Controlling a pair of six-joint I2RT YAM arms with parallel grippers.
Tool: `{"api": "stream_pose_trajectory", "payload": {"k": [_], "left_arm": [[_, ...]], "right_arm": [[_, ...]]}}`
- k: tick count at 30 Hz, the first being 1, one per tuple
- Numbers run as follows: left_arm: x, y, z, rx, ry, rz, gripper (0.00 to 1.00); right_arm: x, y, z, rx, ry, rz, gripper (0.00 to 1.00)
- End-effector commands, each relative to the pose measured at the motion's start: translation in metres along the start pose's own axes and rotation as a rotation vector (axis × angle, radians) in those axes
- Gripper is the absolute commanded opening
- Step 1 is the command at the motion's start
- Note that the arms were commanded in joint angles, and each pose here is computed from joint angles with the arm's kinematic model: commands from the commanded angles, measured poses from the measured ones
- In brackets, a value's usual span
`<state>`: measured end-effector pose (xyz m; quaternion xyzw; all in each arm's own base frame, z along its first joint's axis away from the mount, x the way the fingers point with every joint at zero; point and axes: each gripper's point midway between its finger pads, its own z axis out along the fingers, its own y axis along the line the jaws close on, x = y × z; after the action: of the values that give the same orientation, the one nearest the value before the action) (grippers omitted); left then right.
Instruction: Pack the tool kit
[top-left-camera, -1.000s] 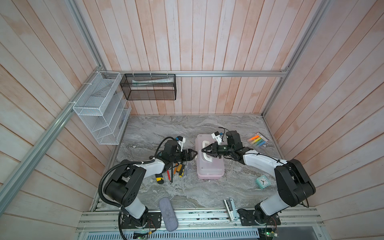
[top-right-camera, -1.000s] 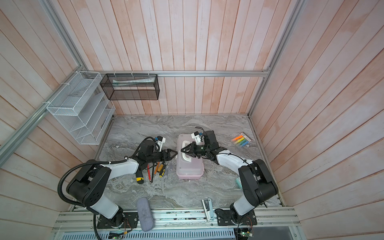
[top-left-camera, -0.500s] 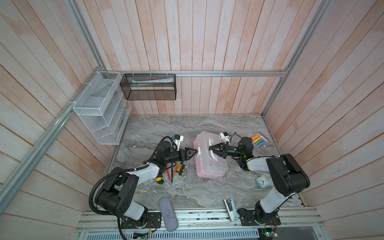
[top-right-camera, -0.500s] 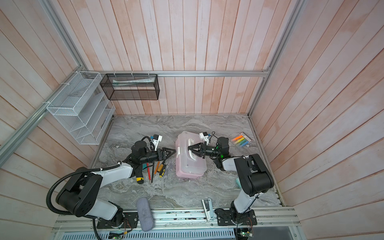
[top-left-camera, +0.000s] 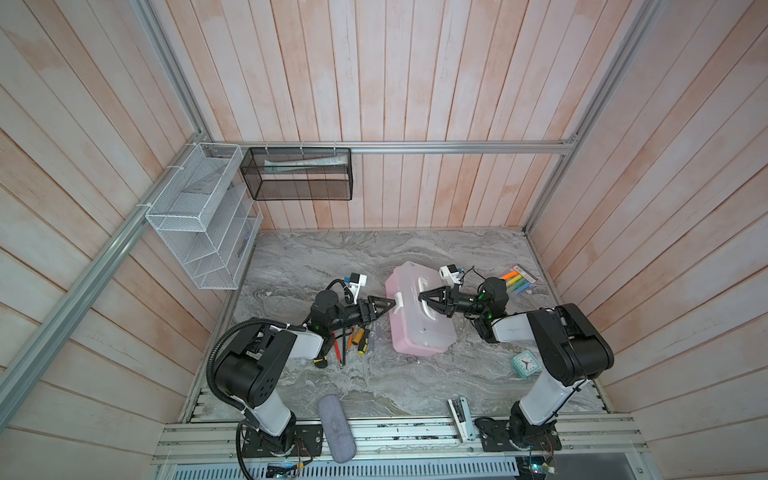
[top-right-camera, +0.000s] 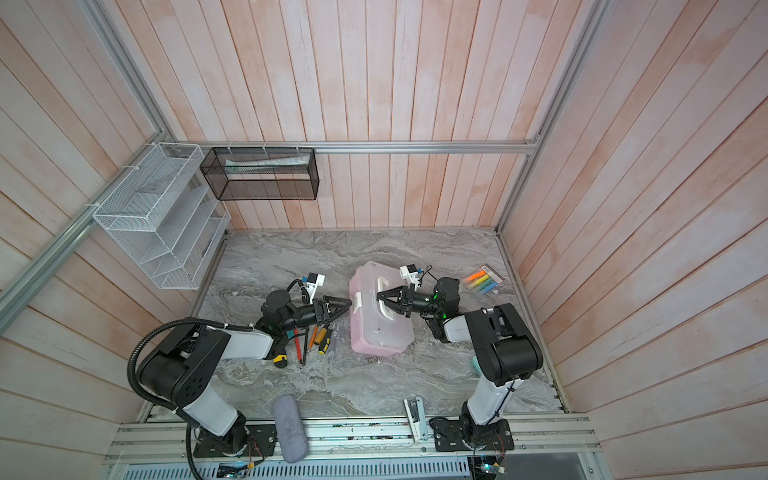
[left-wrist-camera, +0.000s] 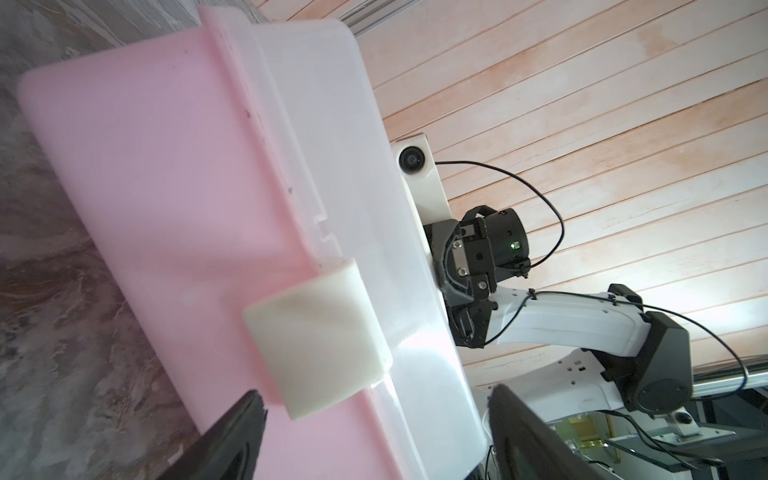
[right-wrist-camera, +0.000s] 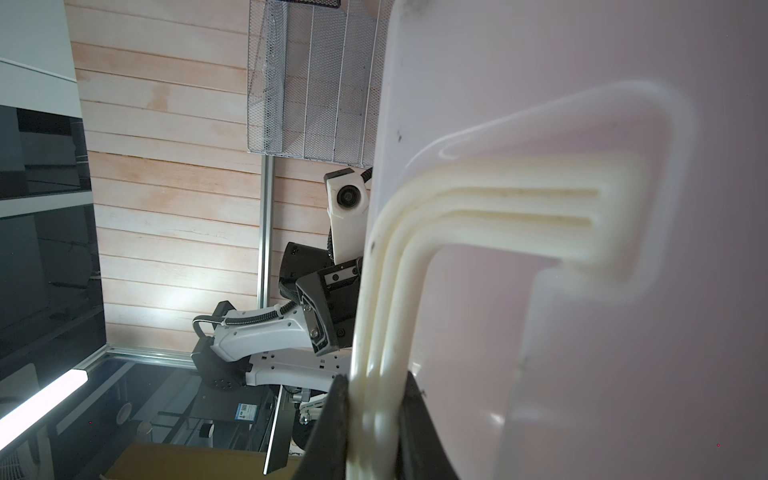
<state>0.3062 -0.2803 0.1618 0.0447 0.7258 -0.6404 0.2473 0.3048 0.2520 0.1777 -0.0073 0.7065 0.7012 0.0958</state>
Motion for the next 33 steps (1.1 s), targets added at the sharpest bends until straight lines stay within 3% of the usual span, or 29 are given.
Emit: {"api": "stream_pose_trajectory", "payload": {"k": [1,23,33], "left_arm": [[-0.008,-0.012,0.004,0.066,-0.003,0.032,0.86],[0.0,-0.009,0.022,0.107,0.069,-0.002,0.86],[-0.018,-0.058,0.004,0.285,0.023,-0.003,0.86]], "right_arm": [[0.009,-0.019,0.001,0.041,0.026,-0.031,0.0],[0.01,-0.032,0.005,0.069,0.031,-0.015,0.0],[0.003,-0.059,0.003,0.188,-0.011,0.01,0.0]]}}
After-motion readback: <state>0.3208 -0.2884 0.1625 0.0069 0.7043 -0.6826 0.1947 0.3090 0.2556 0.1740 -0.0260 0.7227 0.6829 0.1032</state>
